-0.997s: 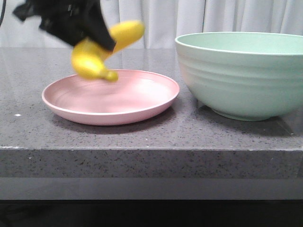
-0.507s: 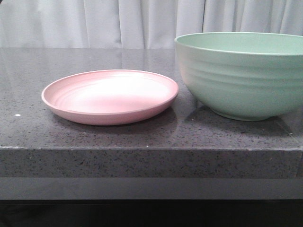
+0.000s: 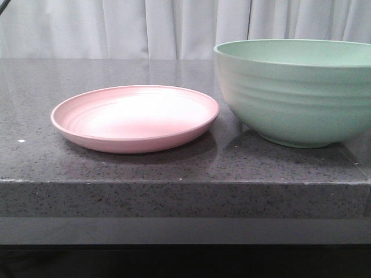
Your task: Transfer banana from pink plate to green bowl
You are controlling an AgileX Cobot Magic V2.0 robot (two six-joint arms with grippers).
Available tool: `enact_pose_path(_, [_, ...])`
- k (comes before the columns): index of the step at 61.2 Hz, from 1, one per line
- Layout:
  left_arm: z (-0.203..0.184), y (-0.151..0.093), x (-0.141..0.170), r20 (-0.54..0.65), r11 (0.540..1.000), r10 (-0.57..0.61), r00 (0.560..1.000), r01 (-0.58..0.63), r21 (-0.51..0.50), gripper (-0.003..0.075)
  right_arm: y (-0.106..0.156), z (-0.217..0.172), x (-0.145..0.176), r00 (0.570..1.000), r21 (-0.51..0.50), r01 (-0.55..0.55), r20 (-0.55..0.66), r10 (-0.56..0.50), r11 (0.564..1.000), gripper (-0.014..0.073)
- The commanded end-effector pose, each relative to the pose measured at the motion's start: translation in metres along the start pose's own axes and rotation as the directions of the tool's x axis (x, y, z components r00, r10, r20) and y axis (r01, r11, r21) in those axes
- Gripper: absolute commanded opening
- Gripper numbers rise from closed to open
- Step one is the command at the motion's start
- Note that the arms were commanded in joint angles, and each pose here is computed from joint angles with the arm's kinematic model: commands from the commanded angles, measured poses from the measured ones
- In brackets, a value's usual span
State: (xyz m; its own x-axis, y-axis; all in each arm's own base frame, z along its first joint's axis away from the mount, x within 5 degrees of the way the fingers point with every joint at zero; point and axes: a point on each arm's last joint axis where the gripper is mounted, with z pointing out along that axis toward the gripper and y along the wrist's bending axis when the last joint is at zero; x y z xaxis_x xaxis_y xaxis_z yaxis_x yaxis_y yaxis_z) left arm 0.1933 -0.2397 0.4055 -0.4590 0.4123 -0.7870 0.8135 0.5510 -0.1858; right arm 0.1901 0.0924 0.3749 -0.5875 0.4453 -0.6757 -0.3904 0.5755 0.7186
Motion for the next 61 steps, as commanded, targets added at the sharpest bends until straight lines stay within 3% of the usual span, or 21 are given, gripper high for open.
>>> enact_pose_path(1, [-0.022, -0.01, -0.017, 0.142, 1.0, 0.003, 0.99, -0.006, 0.02, -0.0004, 0.012, 0.005, -0.012, 1.0, -0.086, -0.006, 0.028, 0.009, 0.996, 0.0643])
enact_pose_path(8, [-0.022, -0.01, -0.017, 0.142, 1.0, 0.003, 0.99, -0.006, 0.02, -0.0004, 0.01, 0.012, -0.012, 0.999, -0.105, -0.03, 0.011, 0.031, 0.994, 0.0616])
enact_pose_path(13, [-0.022, -0.01, -0.017, 0.142, 1.0, 0.003, 0.99, -0.006, 0.02, -0.0003, 0.009, 0.014, -0.011, 0.999, -0.107, -0.036, -0.003, 0.036, 0.994, 0.0513])
enact_pose_path(22, [-0.022, -0.01, -0.017, 0.141, 1.0, 0.005, 0.99, -0.007, 0.018, 0.0001, 0.009, 0.015, -0.011, 0.999, -0.111, -0.041, -0.005, 0.041, 0.993, 0.0223])
enact_pose_path(30, [-0.022, -0.009, -0.017, 0.141, 1.0, 0.013, 0.99, -0.016, 0.016, 0.0025, 0.008, 0.015, -0.012, 0.999, -0.11, -0.042, -0.003, 0.041, 0.993, 0.0124])
enact_pose_path(34, [-0.022, -0.009, -0.017, 0.142, 0.999, 0.029, 0.99, -0.031, 0.014, 0.0113, 0.008, 0.015, -0.012, 0.999, -0.107, -0.036, 0.002, 0.037, 0.994, 0.0124])
enact_pose_path(41, [-0.022, -0.009, -0.018, 0.151, 0.999, 0.033, 0.988, -0.035, 0.01, 0.0358, 0.008, 0.015, -0.014, 1.0, -0.095, 0.023, 0.022, -0.021, 0.995, 0.0124])
enact_pose_path(47, [-0.023, -0.009, -0.02, 0.168, 0.999, 0.038, 0.985, -0.039, 0.001, 0.0554, 0.009, 0.016, -0.02, 0.989, -0.072, 0.14, 0.046, -0.137, 0.988, 0.0124])
enact_pose_path(51, [-0.023, -0.007, -0.021, 0.18, 0.999, 0.054, 0.982, -0.052, -0.017, 0.0613, 0.012, 0.02, -0.029, 0.967, -0.049, 0.253, 0.057, -0.25, 0.966, 0.0124])
enact_pose_path(61, [-0.024, 0.0, -0.022, 0.19, 0.998, 0.05, 0.981, -0.043, -0.042, 0.0597, 0.019, 0.035, -0.061, 0.855, 0.043, 0.516, 0.035, -0.517, 0.856, 0.0133])
